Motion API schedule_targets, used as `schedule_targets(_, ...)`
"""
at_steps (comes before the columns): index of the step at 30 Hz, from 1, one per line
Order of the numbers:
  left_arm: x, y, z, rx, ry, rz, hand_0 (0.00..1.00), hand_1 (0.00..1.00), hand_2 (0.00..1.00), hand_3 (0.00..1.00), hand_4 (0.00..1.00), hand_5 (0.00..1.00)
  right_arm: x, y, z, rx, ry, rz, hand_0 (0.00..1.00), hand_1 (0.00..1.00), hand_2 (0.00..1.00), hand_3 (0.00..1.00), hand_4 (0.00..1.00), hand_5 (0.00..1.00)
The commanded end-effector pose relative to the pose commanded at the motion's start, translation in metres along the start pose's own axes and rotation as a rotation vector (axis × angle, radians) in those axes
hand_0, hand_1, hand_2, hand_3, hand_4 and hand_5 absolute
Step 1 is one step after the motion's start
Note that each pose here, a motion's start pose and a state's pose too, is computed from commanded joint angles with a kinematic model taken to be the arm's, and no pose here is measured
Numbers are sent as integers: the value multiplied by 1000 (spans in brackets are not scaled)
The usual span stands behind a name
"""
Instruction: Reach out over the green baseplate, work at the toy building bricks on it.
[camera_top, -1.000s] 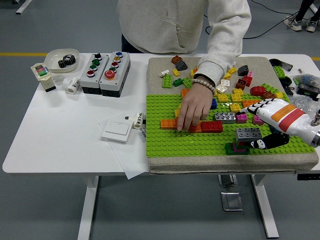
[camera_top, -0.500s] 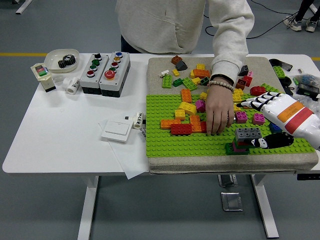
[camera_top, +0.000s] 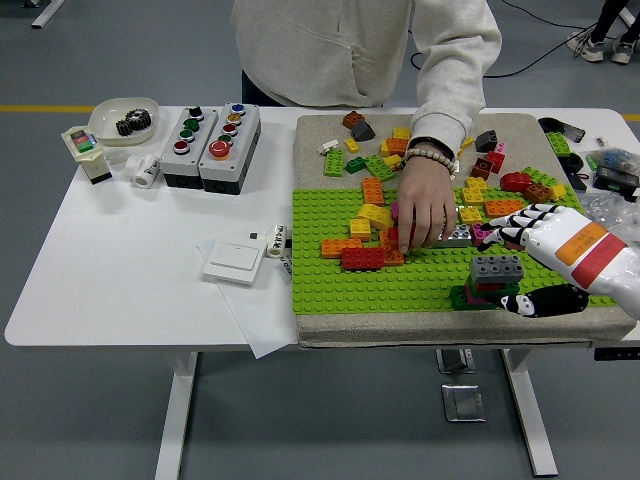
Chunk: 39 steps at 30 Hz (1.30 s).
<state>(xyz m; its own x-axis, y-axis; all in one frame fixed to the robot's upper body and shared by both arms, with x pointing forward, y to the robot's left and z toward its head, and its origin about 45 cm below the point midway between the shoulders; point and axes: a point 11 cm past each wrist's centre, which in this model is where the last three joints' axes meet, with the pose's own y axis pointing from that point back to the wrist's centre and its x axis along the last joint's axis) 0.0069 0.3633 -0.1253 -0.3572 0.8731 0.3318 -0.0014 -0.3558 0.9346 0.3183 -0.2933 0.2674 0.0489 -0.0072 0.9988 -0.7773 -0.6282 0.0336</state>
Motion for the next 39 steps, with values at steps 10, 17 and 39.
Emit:
schedule_targets(10,0,0,0,-2,4,-1,598,723,697,557,580,621,-9,5,-8,12,-11,-23,699,691,734,634,812,545)
schedule_targets(17,0,0,-1,0,3,0,598,723,697,557,580,621,-15,8,-7,6,-9,-41,698,691,732,629,799,568)
schedule_targets(39,1,0,-3,7,-6,4,602,723,698,557,580,622,-26,14,-2,-14,0,-78,690,685,730,624,791,560)
